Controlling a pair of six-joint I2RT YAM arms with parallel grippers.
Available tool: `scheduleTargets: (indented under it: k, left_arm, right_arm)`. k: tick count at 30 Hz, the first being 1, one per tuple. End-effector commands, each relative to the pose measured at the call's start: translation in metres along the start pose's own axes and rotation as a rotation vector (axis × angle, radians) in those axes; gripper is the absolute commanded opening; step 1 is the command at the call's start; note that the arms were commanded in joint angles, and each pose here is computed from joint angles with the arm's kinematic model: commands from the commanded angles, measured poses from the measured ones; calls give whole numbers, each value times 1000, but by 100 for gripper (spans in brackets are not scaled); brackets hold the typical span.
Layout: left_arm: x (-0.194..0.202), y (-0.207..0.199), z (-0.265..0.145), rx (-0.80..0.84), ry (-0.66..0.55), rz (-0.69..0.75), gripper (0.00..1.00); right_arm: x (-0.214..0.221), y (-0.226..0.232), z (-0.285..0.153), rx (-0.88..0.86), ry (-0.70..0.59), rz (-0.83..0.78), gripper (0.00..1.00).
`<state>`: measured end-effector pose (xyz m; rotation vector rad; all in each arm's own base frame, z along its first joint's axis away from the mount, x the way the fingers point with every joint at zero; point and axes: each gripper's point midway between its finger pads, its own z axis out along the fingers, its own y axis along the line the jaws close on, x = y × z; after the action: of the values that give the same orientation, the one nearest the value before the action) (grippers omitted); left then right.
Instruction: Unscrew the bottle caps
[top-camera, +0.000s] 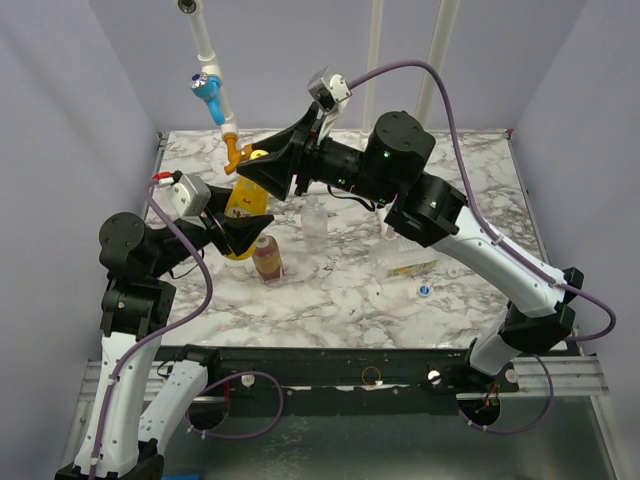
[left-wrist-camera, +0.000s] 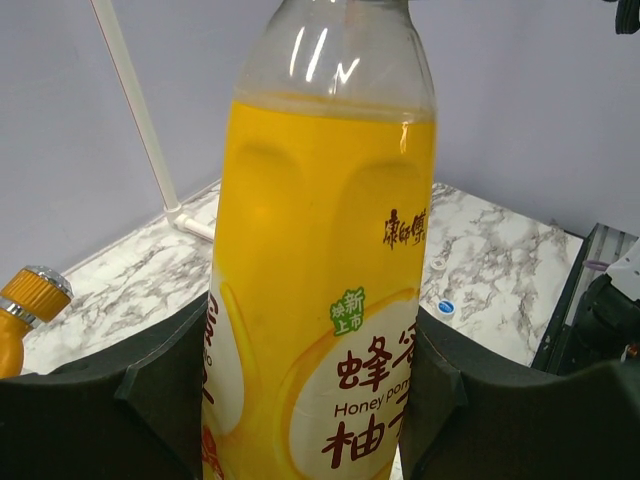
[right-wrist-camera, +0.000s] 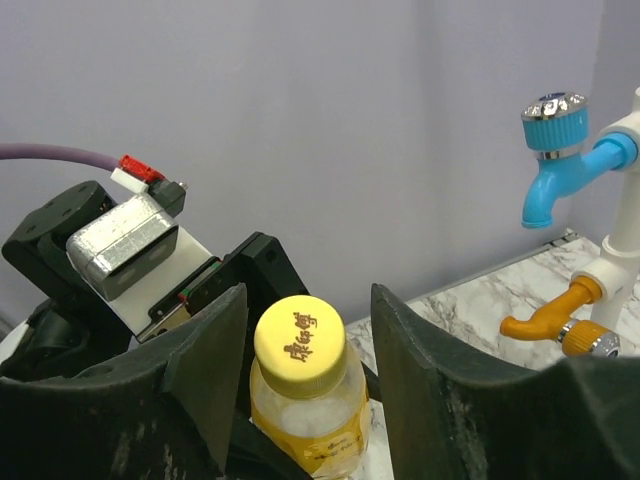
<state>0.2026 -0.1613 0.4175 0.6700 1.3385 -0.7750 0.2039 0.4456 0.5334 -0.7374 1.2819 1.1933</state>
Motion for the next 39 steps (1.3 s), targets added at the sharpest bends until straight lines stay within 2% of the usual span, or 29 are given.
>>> scheduleTargets:
  k: [1,9,16,36,39]
  left_arm:
    - [-1,-4,-2,11,-4,1,5]
    - [-3,-7,-3,21,-6,-1,5]
    - [-2,-7,-3,23,-4,-5,5]
    - [-7,-9,-1,37,-6,-16,5]
    - [-8,-10,-2,38,-8,-14,5]
  right_arm:
    - [-38,17,-14,-47,-103,-23,57]
    - [-35,17,-12,-54,-89,-16,52]
    - [-29,18,-8,-64,-65,-11,54]
    - [-16,14,1,-64,-26,-22,51]
    - [-16,13,1,-58,-27,-19,41]
